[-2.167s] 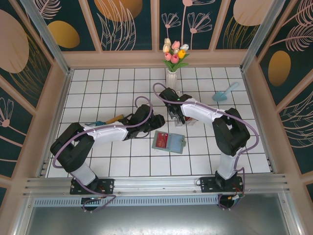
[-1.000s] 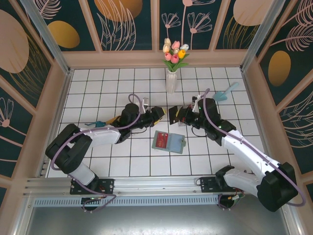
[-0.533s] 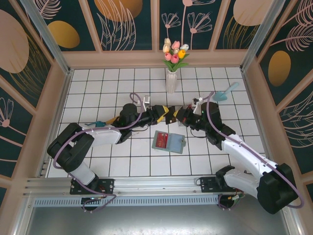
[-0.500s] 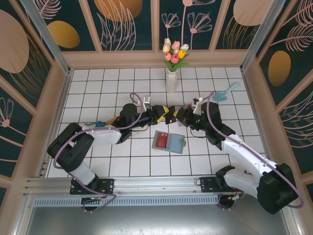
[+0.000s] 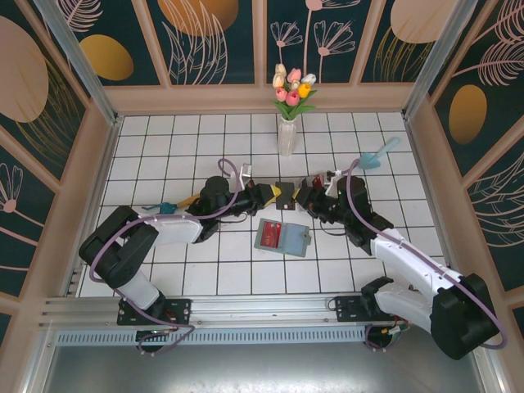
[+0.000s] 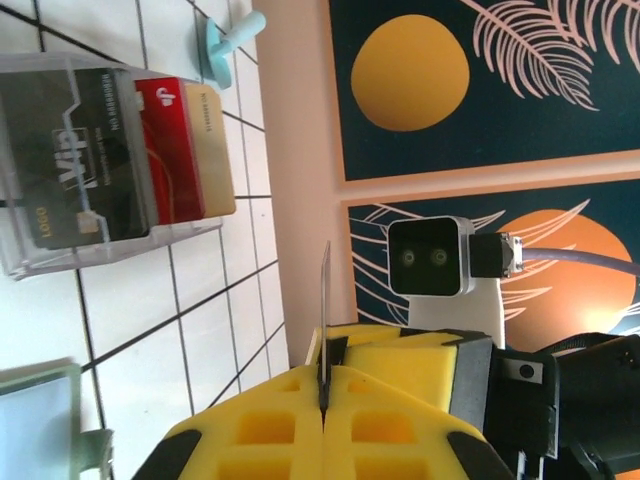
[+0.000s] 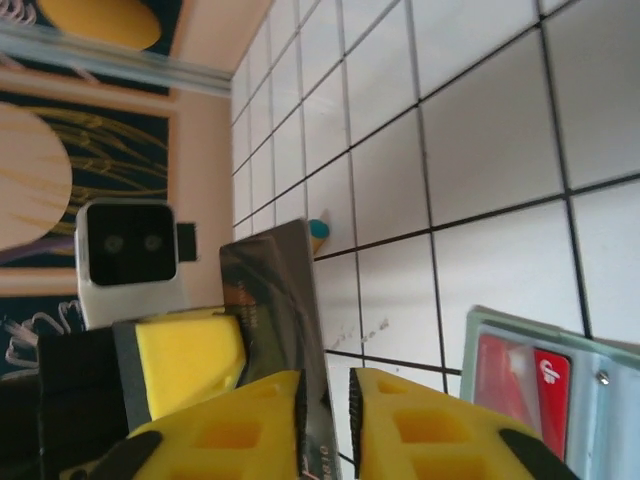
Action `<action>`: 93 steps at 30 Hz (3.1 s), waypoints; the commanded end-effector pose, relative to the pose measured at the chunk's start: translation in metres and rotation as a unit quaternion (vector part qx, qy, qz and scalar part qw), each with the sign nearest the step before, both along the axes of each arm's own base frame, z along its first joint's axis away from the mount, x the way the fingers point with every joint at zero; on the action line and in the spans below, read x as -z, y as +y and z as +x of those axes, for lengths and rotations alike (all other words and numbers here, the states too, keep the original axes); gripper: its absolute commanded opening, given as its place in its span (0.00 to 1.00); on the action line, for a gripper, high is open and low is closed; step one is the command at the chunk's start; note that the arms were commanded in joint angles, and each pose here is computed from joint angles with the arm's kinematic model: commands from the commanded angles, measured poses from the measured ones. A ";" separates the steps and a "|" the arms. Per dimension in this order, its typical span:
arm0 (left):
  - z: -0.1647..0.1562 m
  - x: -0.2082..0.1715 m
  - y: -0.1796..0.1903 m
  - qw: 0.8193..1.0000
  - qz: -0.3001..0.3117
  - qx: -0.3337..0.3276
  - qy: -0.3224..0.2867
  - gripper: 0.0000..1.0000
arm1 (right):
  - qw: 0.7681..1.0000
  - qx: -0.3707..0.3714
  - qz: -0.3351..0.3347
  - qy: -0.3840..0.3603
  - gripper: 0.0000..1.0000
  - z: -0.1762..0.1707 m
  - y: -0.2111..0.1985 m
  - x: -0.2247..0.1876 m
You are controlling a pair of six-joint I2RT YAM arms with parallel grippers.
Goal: Put the credit cards into the card holder
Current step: Insert the credit card into the card slot.
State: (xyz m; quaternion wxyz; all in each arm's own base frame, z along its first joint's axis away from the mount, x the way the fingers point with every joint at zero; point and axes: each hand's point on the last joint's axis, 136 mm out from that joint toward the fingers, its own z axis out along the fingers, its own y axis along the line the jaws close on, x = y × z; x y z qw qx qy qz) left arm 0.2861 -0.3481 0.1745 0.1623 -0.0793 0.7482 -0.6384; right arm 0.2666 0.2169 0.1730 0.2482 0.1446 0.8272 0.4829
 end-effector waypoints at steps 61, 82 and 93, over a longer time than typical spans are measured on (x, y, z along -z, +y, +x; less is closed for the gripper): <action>-0.062 0.152 -0.023 0.967 0.237 0.076 0.043 0.08 | 0.970 0.009 -0.193 0.147 0.32 -0.060 -0.044 0.155; -0.079 0.156 -0.050 0.968 0.220 0.095 0.075 0.20 | 0.969 0.011 -0.196 0.150 0.37 -0.061 -0.045 0.153; -0.071 0.151 -0.031 0.959 0.273 0.060 0.055 0.37 | 0.965 0.018 -0.215 0.145 0.40 -0.059 -0.051 0.149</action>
